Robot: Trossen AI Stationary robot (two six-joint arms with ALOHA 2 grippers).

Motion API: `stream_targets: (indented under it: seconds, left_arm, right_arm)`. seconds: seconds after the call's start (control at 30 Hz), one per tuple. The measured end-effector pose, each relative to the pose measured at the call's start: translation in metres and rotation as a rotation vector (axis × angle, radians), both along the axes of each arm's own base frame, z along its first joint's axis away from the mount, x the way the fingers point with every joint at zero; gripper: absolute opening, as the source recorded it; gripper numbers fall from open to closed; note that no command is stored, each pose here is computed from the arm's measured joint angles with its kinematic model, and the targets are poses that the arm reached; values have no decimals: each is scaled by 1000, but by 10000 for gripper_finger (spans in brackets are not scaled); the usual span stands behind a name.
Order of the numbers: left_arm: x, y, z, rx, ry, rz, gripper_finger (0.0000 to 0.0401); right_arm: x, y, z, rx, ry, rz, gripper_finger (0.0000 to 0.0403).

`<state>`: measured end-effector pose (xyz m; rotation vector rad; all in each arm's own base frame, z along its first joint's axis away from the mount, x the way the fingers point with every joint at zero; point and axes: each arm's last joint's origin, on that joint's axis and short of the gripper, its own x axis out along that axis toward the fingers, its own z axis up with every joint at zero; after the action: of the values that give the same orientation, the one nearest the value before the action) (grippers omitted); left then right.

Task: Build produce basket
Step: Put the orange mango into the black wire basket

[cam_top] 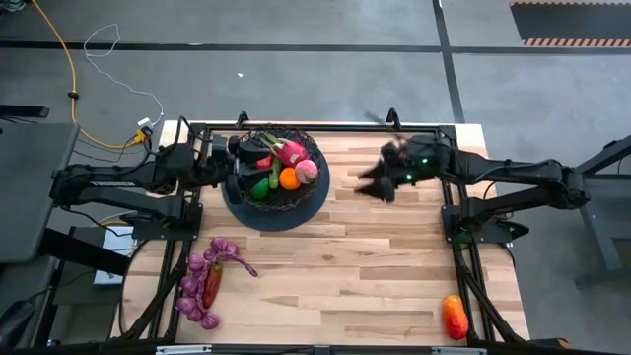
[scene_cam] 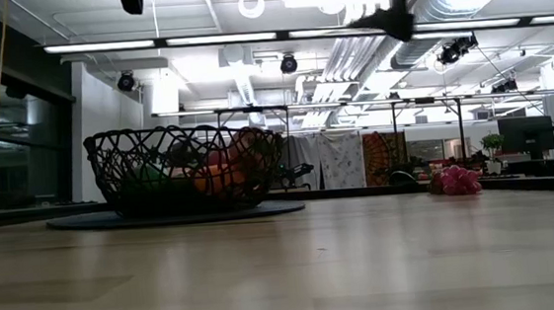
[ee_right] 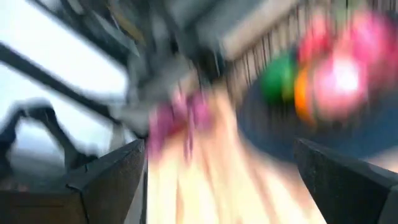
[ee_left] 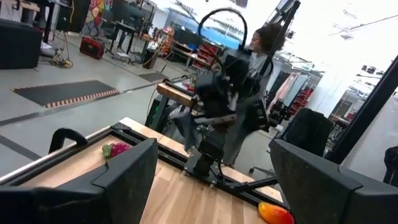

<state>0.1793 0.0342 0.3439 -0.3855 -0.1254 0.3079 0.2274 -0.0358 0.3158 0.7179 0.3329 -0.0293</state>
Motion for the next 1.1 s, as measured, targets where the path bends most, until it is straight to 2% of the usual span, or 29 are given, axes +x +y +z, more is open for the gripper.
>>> stream_targets:
  seconds: [0.1,0.2,0.37,0.5,0.67,0.83,1.1]
  left_arm:
    - [4,0,-2,-2,14,-10,303]
    - [8,1,-6,-5,35,-28,303]
    - [16,1,-12,-10,68,-42,303]
    - [21,1,-15,-14,88,-80,303]
    - [25,1,-19,-17,106,-106,303]
    - [26,4,-20,-19,111,-94,303]
    - [25,9,-20,-21,112,-88,303]
  right_arm:
    - [-6,15,-8,125,289,100,398]
    - [-21,38,-25,265,611,136,398]
    - [-52,87,-61,446,1063,73,398]
    - [-74,127,-89,622,1296,21,398]
    - [-96,165,-116,801,1445,-31,397]
    - [-110,180,-132,904,1528,-133,397]
    - [-111,187,-151,856,1612,-211,397]
